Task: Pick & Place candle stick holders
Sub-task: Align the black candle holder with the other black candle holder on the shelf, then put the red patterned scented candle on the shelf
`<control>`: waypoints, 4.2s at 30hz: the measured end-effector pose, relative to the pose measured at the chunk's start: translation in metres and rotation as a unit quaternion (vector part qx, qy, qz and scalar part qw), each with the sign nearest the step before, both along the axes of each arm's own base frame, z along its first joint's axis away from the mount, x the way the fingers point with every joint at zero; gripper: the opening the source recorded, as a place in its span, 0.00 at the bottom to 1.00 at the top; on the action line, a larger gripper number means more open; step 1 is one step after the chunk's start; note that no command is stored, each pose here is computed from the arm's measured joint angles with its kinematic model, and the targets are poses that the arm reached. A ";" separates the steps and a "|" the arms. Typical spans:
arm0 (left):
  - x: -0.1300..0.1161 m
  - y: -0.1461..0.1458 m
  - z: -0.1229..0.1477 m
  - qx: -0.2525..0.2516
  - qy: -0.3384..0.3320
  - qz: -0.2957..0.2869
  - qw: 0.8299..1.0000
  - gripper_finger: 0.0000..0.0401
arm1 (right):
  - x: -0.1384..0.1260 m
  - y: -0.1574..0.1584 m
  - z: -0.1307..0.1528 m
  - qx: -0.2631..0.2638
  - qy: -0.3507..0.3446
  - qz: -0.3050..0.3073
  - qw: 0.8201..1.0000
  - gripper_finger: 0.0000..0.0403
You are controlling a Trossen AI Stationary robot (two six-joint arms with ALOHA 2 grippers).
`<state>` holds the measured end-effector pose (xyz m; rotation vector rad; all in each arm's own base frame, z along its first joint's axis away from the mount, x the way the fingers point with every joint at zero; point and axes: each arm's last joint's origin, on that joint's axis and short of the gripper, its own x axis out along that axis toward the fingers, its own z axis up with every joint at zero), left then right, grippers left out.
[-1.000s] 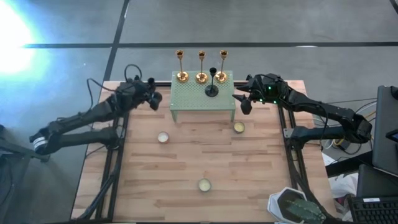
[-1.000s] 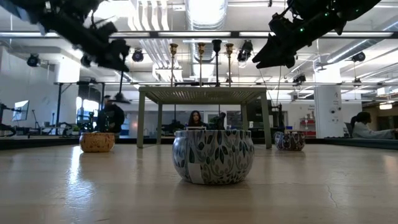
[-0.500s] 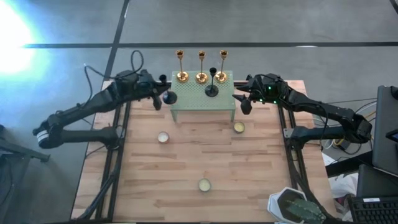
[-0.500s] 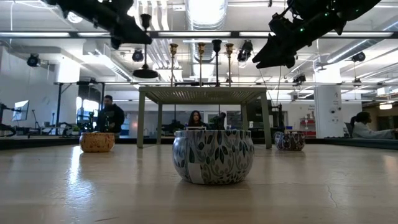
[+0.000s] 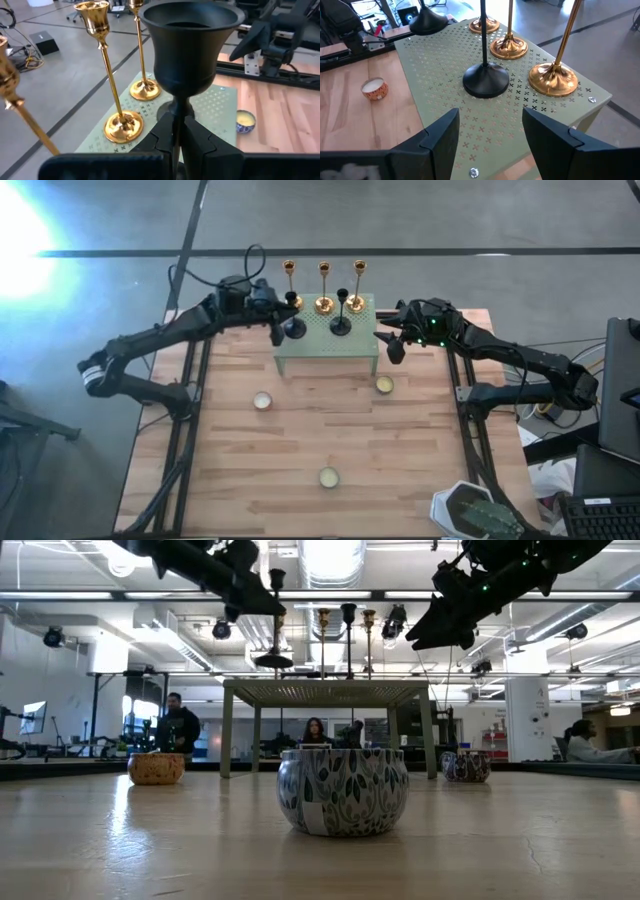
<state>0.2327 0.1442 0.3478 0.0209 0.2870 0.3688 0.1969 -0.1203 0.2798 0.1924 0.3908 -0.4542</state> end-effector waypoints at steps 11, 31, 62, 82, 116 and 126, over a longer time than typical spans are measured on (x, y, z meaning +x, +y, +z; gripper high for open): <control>0.017 0.013 -0.008 0.009 0.003 0.001 1.000 0.05 | 0.000 0.000 0.000 0.000 0.000 0.000 1.000 0.52; 0.027 0.041 -0.030 -0.003 0.020 0.040 0.999 0.05 | 0.000 0.000 0.000 -0.001 0.001 0.001 1.000 0.52; 0.031 0.044 -0.034 -0.017 0.003 0.030 0.999 0.05 | 0.000 0.000 0.000 -0.001 0.000 0.000 1.000 0.52; 0.029 0.047 -0.034 -0.012 0.005 0.037 0.999 0.22 | 0.000 0.000 0.000 -0.001 0.000 0.000 1.000 0.52; 0.003 0.034 -0.022 -0.062 0.087 0.034 0.994 0.61 | 0.001 0.001 0.000 0.008 -0.004 -0.001 1.000 0.52; -0.045 -0.003 0.005 -0.100 0.147 0.046 0.983 0.66 | -0.005 0.004 -0.001 0.020 0.012 -0.002 1.000 0.52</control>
